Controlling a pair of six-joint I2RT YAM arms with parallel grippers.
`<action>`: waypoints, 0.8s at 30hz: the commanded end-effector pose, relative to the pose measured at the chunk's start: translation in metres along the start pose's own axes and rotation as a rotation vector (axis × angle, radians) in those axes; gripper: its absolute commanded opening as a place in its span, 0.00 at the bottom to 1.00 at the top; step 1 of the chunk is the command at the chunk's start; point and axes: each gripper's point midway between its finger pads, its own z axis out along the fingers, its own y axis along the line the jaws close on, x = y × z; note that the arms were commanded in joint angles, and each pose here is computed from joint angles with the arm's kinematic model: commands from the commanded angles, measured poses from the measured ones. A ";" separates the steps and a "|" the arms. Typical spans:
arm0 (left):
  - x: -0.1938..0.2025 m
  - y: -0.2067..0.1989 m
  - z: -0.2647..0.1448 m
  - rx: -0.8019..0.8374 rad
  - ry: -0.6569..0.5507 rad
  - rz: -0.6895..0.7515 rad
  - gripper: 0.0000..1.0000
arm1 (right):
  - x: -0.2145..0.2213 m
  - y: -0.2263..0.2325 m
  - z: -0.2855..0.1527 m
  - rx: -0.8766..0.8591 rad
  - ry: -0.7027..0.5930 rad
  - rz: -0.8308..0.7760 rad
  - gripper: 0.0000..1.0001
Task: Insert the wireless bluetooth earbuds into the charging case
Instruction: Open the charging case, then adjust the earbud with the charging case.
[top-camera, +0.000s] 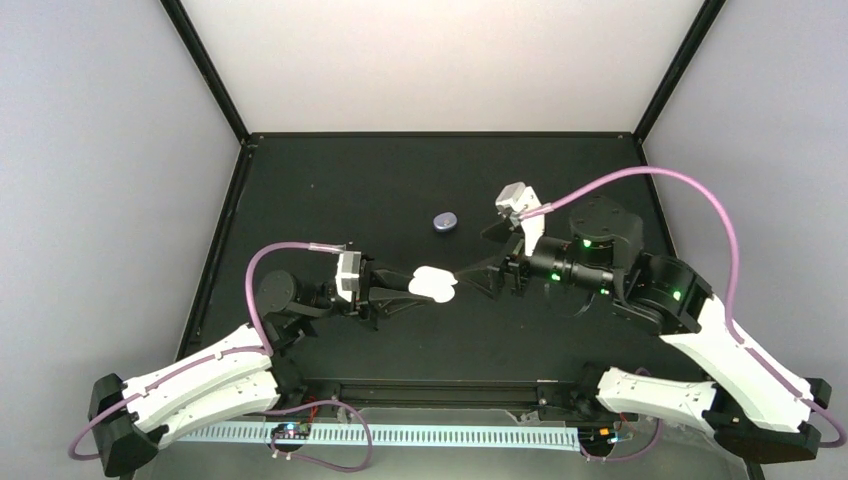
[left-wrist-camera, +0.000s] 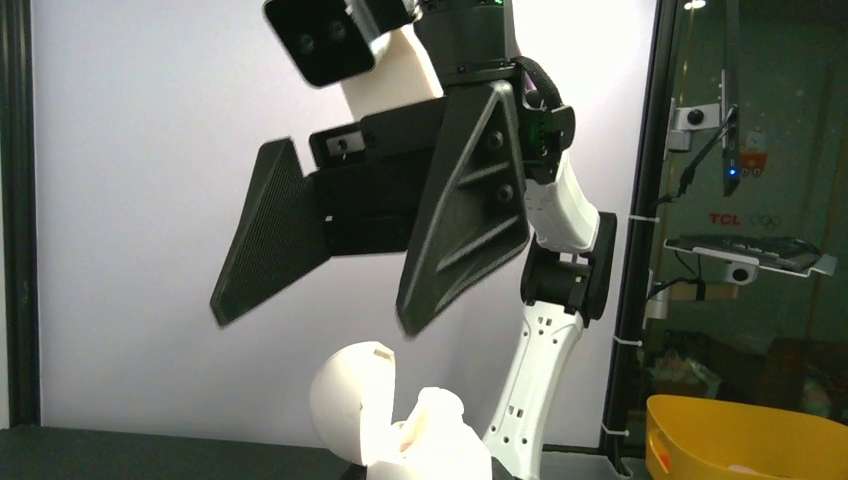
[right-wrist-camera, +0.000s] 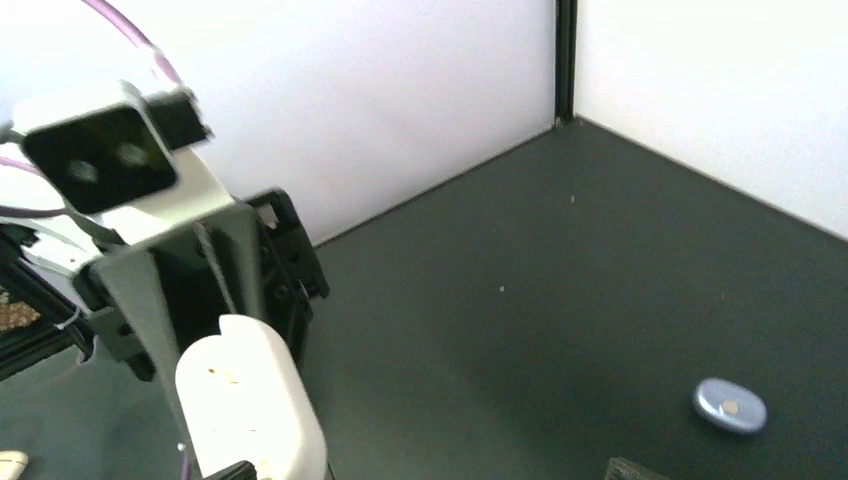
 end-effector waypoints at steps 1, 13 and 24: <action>-0.003 -0.001 -0.003 -0.011 -0.011 0.028 0.01 | -0.031 0.022 -0.030 -0.087 -0.086 -0.072 0.90; 0.009 0.009 -0.003 -0.052 0.025 0.013 0.02 | -0.015 0.062 -0.014 -0.329 0.082 -0.134 0.64; 0.014 0.009 -0.001 -0.043 0.047 0.019 0.01 | 0.005 0.074 0.008 -0.367 0.175 -0.165 0.36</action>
